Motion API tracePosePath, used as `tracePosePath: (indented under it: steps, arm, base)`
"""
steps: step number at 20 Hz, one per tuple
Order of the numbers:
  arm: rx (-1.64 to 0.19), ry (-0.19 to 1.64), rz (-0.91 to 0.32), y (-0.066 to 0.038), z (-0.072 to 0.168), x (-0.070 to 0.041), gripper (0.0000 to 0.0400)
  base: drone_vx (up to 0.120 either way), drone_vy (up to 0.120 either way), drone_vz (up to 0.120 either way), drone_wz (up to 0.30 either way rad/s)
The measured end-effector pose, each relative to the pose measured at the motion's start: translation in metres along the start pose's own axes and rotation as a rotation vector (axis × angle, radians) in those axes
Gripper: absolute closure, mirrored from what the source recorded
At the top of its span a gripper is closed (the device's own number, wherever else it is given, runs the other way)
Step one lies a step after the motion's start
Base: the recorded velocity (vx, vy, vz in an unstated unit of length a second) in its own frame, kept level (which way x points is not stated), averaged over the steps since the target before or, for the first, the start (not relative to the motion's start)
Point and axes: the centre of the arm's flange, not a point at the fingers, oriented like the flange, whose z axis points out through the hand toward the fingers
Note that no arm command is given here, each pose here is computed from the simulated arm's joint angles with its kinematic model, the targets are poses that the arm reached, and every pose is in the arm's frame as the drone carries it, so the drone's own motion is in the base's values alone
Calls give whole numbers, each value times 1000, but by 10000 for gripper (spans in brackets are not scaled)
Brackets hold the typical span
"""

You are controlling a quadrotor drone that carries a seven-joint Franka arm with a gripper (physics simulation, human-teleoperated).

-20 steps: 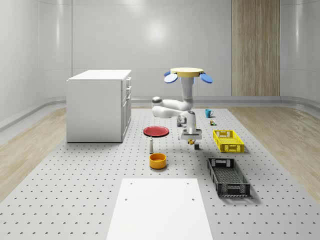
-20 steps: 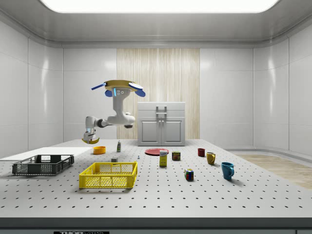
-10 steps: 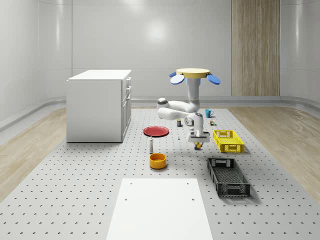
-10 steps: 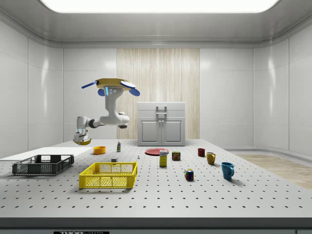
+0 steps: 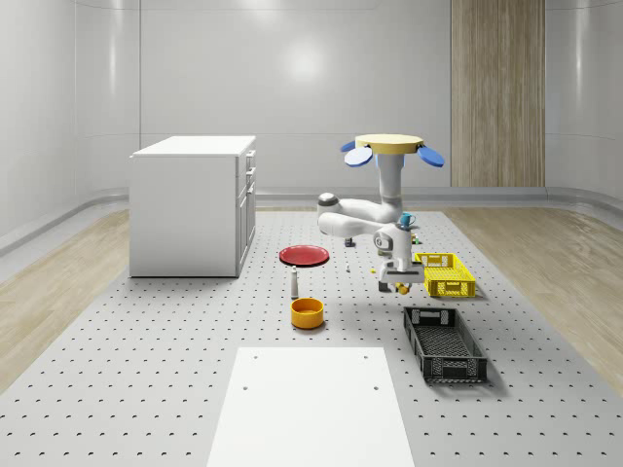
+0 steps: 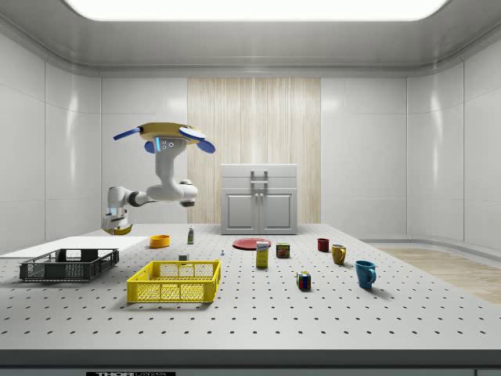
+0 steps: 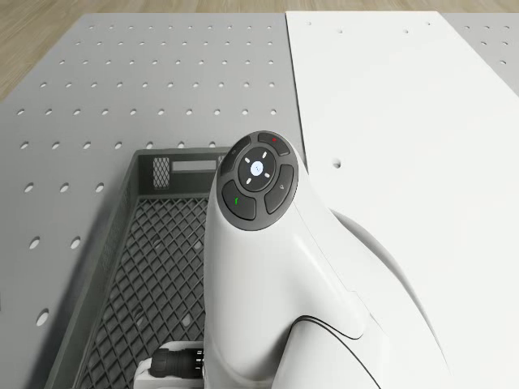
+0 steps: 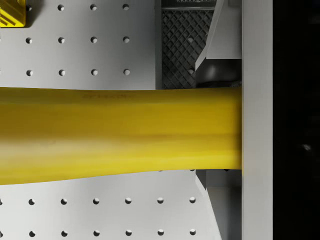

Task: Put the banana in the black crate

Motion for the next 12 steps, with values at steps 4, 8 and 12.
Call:
tracePosePath:
  steps: [4,8,12]
  arm:
    - [0,0,0,0,0,0,207]
    - [0,0,0,0,0,0,207]
    - [0,0,0,0,0,0,207]
  base:
    - [120,120,0,0]
    - [120,120,0,0]
    - [120,120,0,0]
